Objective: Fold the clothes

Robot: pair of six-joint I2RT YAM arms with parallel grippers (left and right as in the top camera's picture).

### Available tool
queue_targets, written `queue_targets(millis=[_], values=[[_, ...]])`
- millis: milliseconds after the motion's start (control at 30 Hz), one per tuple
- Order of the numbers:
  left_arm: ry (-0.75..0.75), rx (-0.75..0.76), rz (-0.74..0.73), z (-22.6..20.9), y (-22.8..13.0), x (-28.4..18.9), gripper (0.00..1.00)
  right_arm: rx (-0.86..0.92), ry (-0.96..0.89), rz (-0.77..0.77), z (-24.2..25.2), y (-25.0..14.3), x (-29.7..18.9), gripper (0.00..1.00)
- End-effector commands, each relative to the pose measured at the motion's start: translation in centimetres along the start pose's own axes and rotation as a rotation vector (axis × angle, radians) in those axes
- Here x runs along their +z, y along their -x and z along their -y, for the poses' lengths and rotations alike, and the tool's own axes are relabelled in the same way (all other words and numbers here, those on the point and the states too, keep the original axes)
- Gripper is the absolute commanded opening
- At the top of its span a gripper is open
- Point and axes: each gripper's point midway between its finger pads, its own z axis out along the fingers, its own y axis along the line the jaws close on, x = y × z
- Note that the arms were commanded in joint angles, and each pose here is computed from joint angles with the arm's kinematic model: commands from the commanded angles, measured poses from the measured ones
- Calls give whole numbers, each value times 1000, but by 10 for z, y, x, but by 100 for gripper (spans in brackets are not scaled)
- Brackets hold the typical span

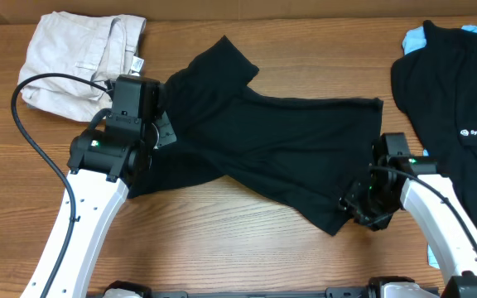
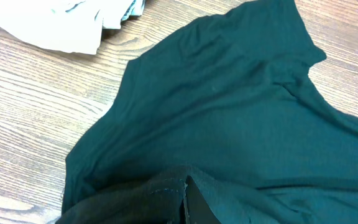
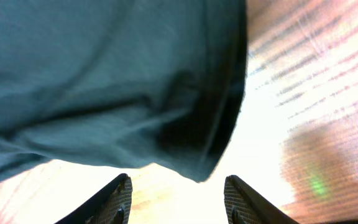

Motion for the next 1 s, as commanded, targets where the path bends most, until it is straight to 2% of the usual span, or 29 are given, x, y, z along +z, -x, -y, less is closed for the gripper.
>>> queue_targets(millis=[0,233,533,600,700,967], values=[[12,25,20,1,7,-3,4,9,-6,-73,11,-20,25,52],[17,27,12,0,5,-3,4,58,32,-63,13,-25,54,46],[17,27,10,-1,4,-3,4,46,88,7,2,-9,59,26],[17,27,9,-1,4,-3,4,41,91,11,0,-9,60,13],[19,29,7,-1,4,-3,4,39,100,21,-3,-7,60,4],[26,44,3,-3,3,-3,4,-1,175,7,-26,0,32,4]])
